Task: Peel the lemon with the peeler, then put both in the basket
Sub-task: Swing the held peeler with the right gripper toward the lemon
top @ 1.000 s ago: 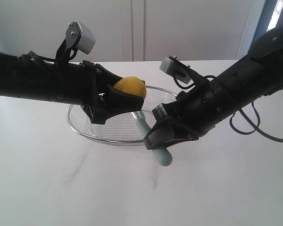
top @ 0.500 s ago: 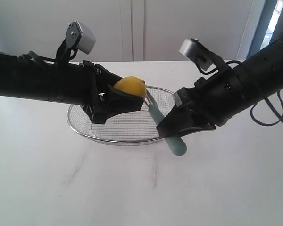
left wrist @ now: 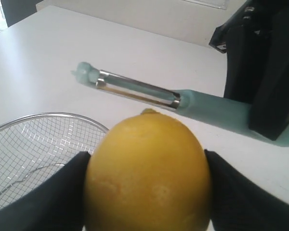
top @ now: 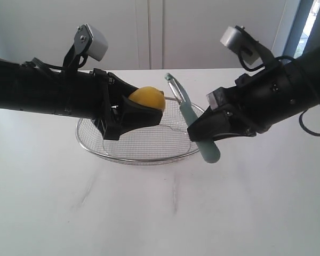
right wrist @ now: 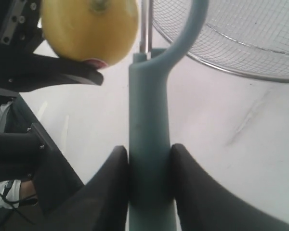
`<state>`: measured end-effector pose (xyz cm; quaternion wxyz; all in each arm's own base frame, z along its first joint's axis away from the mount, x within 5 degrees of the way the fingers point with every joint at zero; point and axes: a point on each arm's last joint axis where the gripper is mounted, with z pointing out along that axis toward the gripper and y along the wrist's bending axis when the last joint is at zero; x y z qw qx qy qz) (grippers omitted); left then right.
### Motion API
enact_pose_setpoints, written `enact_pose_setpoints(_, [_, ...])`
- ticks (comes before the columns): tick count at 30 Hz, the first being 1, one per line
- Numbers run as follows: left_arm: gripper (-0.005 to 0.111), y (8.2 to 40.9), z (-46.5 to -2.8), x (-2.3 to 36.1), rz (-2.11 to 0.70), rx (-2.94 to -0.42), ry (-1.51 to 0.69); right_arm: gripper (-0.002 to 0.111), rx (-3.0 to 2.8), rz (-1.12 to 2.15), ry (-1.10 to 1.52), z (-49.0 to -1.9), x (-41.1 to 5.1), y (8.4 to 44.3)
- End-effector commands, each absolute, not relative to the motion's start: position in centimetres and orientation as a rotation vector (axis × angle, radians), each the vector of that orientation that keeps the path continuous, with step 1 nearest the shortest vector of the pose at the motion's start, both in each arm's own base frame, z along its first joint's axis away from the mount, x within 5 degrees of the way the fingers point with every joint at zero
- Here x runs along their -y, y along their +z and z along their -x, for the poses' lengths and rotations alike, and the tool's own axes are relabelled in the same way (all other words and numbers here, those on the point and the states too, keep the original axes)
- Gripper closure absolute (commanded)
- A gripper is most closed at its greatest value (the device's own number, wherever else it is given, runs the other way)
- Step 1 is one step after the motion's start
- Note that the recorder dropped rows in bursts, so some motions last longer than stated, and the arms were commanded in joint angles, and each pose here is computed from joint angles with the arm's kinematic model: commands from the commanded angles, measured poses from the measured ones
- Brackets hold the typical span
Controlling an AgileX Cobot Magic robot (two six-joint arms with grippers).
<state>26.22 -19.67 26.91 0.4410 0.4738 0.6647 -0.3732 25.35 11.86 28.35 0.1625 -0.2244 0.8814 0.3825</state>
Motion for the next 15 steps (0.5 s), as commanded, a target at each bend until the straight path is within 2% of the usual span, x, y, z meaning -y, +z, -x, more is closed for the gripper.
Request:
enact_pose_setpoints(1, [0.107, 27.4, -25.9, 19.7, -1.159, -1.632, -0.963, 0.108, -2.537, 0.568, 1.068, -25.4, -11.5, 27.0])
enact_pose_setpoints(15, [0.107, 27.4, -25.9, 19.8, -1.157, -1.633, -0.979, 0.108, -2.527, 0.520, 1.295, -26.3, -12.7, 24.0])
